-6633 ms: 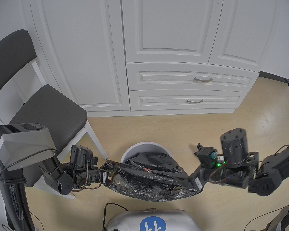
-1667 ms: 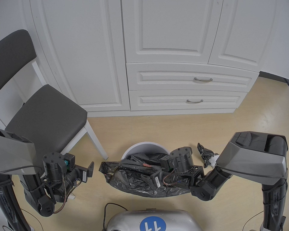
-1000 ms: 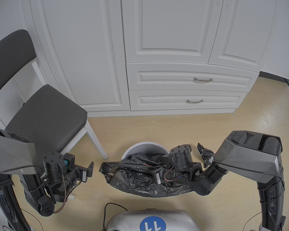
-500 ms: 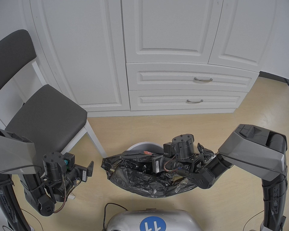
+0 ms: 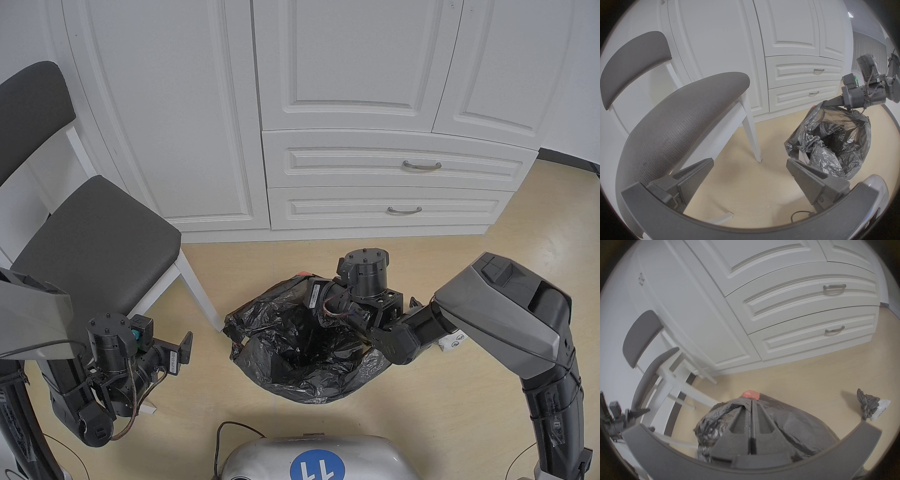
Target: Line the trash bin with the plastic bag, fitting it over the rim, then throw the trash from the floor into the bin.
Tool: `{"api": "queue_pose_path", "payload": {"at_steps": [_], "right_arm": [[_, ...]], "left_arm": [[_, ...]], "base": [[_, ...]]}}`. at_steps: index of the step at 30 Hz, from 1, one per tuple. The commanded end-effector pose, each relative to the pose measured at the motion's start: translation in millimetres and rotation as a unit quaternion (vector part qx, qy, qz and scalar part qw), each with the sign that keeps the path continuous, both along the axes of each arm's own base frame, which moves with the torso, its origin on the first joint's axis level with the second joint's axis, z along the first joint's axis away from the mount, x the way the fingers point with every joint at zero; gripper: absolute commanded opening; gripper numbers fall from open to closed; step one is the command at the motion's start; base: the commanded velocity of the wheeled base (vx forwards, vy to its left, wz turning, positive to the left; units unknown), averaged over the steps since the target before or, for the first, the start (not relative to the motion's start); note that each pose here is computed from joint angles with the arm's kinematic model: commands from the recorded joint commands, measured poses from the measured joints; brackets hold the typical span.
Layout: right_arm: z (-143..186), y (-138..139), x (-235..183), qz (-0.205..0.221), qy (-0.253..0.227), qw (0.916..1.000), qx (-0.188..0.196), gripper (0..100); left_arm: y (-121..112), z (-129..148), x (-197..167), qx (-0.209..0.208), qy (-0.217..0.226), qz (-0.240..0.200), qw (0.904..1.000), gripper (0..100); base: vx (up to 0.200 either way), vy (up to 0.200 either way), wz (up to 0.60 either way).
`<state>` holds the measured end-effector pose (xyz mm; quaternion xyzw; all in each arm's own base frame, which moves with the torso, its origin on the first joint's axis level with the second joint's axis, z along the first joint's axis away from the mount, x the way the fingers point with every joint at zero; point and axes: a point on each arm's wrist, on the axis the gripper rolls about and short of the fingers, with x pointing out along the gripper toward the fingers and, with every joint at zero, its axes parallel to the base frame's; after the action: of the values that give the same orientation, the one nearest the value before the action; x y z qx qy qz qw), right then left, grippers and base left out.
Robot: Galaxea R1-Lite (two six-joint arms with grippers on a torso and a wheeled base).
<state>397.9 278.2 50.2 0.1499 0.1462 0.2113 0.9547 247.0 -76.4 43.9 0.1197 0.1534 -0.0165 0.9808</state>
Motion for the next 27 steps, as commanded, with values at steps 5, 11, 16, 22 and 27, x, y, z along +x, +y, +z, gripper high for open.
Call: {"api": "queue_pose_path", "payload": {"at_steps": [5,11,16,22,27], "right_arm": [[-37.1,1.1,41.8,-0.051,0.0,0.9975,0.049,0],[-34.7,7.2,59.3,-0.082,-0.022,0.9906,0.107,0],[-21.8,5.0,57.5,-0.083,-0.029,0.9896,0.113,100],[11.7,-10.4,30.7,-0.068,-0.017,0.9941,0.084,100],[38.9,-24.4,5.0,-0.047,-0.025,0.9979,0.037,100]], "left_arm": [[-0.8,-0.7,1.5,-0.001,-0.001,0.0,1.0,100],[-2.6,0.5,0.7,0.0,-0.003,-0.004,1.0,100],[-2.0,0.4,-1.0,0.001,-0.001,-0.004,1.0,100],[-12.8,-3.7,-7.5,0.013,0.007,-0.007,0.9999,100],[-19.2,-5.3,-14.6,0.018,0.014,-0.019,0.9996,100]], "base": [[0.0,0.0,0.0],[0.0,0.0,0.0],[0.0,0.0,0.0],[0.0,0.0,0.0],[0.0,0.0,0.0]]}}
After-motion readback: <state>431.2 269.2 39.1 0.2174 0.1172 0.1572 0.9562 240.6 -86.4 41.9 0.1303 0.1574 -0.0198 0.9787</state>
